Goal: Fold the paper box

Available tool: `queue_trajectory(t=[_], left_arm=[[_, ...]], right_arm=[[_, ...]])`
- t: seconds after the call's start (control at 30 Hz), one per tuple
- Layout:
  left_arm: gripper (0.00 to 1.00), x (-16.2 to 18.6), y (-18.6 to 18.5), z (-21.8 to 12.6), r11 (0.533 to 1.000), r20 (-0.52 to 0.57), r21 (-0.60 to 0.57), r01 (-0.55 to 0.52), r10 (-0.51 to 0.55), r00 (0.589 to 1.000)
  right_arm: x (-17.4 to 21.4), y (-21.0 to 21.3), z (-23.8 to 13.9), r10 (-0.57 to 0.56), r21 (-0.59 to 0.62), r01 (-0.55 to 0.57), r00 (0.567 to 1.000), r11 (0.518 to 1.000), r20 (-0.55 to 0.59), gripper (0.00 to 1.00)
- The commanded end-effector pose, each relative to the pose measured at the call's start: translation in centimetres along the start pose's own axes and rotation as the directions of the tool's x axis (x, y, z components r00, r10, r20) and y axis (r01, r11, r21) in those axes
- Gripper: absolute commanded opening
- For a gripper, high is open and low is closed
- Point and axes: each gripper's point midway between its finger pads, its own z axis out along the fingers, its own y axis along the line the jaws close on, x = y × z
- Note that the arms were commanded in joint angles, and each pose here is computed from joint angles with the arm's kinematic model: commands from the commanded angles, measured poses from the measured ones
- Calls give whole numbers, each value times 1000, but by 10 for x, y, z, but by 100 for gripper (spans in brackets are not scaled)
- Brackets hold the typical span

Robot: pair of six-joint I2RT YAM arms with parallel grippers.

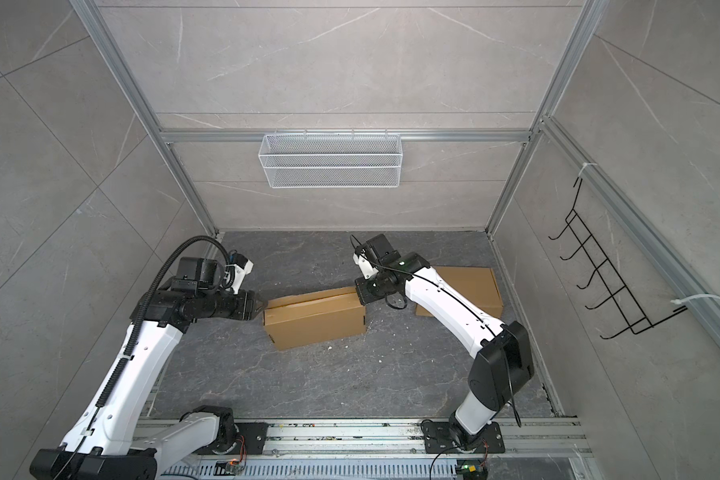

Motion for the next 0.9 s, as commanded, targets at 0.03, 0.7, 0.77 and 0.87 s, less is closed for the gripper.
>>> queue_trajectory(t=[0.03, 0.7, 0.77, 0.87], left_arm=[[55, 13, 11, 4, 998, -54, -28, 64, -65, 996], [32, -2, 28, 39, 999, -113, -50, -3, -3, 994], [28, -2, 26, 38, 999, -111, -46, 2, -7, 994], [23, -1, 23, 36, 999, -115, -32, 14, -18, 993]], right_arm=[[16, 0, 9, 12, 1, -12, 998, 1000, -56, 0], [17, 1, 10, 14, -5, -15, 998, 1000, -55, 0], [17, 2, 11, 12, -6, -13, 998, 1000, -57, 0], [17, 2, 10, 14, -8, -14, 998, 1000, -55, 0]])
